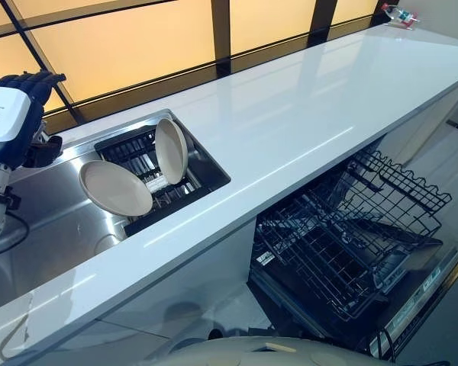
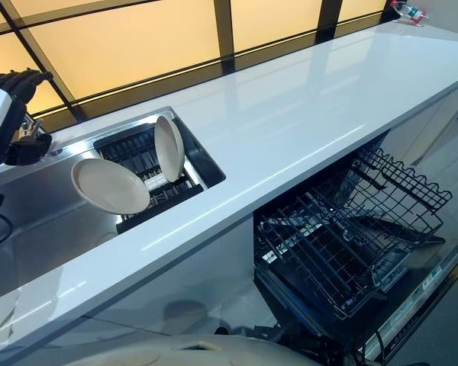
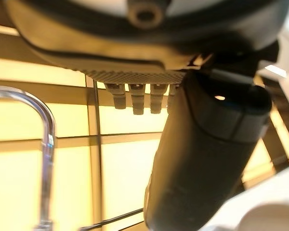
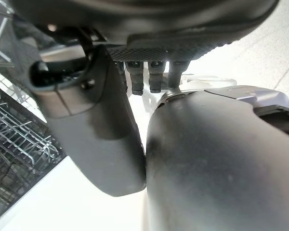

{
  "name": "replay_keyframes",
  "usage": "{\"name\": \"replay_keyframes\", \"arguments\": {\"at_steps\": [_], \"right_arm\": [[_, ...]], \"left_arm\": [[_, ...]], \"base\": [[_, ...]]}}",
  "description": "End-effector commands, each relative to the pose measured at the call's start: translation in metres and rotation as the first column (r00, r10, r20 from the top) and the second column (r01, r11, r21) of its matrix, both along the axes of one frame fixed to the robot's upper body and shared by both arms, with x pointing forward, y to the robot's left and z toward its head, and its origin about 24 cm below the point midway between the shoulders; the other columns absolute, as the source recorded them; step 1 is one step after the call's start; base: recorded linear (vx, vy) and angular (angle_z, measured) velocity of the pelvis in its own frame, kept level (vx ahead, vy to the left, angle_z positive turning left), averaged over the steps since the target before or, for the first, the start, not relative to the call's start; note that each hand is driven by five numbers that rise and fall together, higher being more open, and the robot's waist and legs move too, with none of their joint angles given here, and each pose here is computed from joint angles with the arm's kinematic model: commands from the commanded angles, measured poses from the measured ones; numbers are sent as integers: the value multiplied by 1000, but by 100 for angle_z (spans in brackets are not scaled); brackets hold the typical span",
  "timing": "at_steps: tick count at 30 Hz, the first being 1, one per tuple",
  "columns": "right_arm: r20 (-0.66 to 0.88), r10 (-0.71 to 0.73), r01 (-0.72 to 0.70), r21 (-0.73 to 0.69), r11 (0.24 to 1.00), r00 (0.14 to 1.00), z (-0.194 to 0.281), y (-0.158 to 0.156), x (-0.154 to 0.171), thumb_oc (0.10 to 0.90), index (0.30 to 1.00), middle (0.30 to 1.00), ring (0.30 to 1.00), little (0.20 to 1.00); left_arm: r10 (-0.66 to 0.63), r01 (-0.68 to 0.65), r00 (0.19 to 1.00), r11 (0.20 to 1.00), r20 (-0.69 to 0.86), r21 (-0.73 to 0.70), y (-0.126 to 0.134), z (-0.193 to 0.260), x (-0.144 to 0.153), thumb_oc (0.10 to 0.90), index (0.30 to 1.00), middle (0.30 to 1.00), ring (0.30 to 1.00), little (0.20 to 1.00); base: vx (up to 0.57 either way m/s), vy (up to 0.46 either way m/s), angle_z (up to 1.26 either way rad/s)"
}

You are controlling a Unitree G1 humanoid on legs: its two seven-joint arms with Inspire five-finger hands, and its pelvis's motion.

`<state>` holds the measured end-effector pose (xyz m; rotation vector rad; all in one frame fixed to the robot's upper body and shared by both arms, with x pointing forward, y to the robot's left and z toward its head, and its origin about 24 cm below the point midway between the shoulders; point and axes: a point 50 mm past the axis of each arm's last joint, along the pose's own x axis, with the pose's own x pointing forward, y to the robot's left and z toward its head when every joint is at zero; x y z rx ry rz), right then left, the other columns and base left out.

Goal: Pick up plates and place into dishwasher.

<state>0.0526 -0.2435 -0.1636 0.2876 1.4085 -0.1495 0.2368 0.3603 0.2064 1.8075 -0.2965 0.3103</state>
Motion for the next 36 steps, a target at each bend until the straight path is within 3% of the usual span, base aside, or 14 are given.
{"name": "replay_keyframes", "arguments": {"at_steps": [1,15,36], "right_arm": [[-44,17,-16,31,999,999,1,-2,0,800,900,900,900,900],[-39,29,-28,23,999,999,4,-8,5,800,900,900,900,900],[-45,27,-26,21,999,999,4,-12,-1,800,900,900,900,900]], "left_arm": [[91,-145,961,970,262,196,16,86,-9,800,900,900,900,900],[147,-163,987,930,71,328,23,71,0,800,900,900,900,900],[89,-35,991,893,-100,449,-1,63,17,800,900,900,900,900]], "base": [[0,0,0],[-3,2,3],[0,0,0]]}}
